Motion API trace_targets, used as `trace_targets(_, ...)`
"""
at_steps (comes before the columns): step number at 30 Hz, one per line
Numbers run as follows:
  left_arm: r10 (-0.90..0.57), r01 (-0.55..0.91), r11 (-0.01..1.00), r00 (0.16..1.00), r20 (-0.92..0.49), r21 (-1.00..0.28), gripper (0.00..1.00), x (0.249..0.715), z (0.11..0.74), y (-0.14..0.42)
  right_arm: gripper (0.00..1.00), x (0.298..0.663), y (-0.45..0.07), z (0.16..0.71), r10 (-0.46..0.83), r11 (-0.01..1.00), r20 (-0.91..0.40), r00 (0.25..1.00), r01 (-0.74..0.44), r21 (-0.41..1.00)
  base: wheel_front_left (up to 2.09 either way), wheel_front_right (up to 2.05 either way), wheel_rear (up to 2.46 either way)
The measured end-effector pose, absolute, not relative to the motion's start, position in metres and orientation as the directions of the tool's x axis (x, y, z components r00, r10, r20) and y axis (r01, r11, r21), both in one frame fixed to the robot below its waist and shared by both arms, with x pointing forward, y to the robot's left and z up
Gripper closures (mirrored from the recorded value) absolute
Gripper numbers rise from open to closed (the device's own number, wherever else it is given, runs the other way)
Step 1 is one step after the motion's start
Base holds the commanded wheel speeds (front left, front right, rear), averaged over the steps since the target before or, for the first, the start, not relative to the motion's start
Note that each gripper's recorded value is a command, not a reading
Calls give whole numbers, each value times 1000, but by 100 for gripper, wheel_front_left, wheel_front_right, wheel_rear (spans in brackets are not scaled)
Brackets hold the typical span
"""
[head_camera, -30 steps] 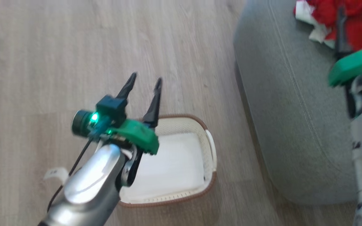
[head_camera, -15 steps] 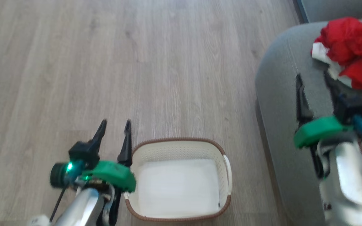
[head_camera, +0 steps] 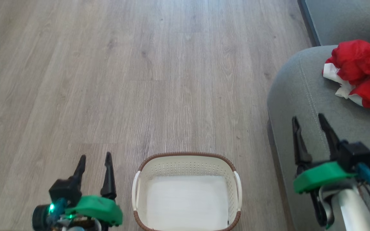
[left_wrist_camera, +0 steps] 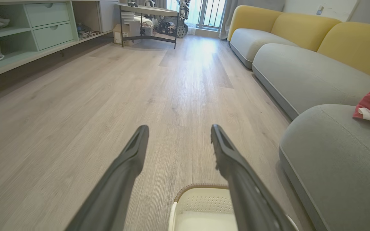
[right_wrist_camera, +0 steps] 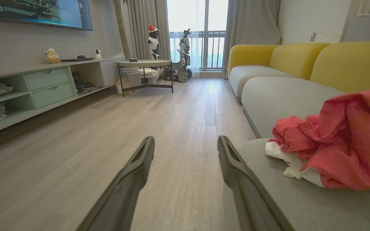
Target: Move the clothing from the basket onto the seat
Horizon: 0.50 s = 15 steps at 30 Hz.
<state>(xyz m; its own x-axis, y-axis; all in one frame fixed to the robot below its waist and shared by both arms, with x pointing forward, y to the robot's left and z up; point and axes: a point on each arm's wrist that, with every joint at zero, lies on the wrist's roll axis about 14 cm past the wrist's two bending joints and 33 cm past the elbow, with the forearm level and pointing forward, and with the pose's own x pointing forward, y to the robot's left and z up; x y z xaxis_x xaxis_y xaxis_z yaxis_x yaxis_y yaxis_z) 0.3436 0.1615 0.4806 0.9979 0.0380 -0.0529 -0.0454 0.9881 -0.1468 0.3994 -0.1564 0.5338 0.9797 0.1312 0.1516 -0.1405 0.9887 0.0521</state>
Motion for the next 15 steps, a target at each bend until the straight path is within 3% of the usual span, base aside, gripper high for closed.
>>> trace_targets(15, 102, -110, 980, 993, -59, -164, 0, 319, 477, 181, 0, 377, -144, 525, 162, 979, 137, 977, -176, 102, 0, 0, 0)
